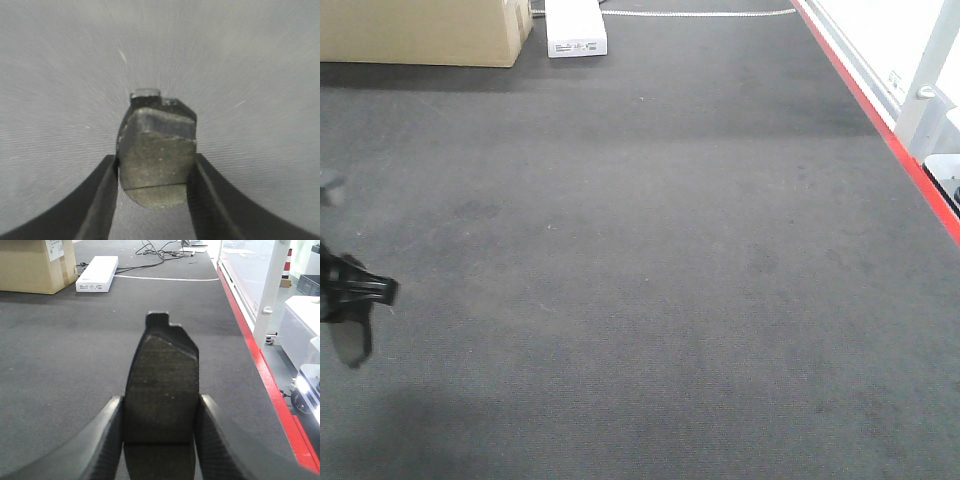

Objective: Move and align brake pads A on conveyor
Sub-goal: 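Lower the left gripper to the belt and release its brake pad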

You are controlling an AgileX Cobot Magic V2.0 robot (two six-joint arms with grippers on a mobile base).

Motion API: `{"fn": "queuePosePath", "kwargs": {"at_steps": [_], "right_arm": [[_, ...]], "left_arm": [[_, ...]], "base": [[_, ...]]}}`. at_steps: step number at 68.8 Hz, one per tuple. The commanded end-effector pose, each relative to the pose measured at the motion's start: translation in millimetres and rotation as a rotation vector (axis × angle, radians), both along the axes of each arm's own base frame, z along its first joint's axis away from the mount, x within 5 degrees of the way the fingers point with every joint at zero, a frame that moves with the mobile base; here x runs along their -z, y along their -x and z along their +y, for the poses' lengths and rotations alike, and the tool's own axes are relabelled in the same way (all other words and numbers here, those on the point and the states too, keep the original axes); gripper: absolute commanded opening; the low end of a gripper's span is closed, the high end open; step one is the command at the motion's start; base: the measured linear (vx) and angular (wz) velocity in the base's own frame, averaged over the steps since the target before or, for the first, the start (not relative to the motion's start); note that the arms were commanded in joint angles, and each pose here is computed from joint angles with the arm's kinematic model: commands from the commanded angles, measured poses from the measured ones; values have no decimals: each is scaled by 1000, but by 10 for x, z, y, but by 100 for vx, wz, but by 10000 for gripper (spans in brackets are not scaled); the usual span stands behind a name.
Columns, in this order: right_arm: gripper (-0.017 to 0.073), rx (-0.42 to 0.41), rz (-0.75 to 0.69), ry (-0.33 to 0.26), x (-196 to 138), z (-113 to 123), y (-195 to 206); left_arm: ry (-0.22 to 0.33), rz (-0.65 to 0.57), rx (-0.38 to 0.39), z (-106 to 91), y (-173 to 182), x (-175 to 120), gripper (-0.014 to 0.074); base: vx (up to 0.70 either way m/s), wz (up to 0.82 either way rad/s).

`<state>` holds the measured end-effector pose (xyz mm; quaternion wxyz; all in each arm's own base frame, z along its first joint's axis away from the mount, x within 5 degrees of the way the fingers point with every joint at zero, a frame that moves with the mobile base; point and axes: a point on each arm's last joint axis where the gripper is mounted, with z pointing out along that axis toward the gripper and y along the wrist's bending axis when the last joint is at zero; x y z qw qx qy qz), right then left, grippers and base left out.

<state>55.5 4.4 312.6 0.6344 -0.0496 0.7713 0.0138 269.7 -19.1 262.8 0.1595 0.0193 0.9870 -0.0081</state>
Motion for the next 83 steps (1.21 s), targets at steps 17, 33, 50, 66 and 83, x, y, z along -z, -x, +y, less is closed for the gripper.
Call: {"fn": "queuePosePath", "kwargs": {"at_steps": [17,33,50,66,83], "right_arm": [[-6,-1,-117,6,-171,-1,-4],[-6,-1,-117,6,-171,-1,-4],[-6,-1,-117,6,-171,-1,-4],[-6,-1,-117,6,-171,-1,-4],[-6,-1,-117,6,-171,-1,-4]], "left_arm": [[-89,129,46,18,-483,478,70],[-112,95,26,32,-645,663,267],[-104,44,26,24,-686,651,496],[-70,-110,-10,27,-454,268,454],[-20,-430,-28,66,293,-288,394]], "base": [[0,0],[0,0],[0,0],[0,0],[0,0]]}}
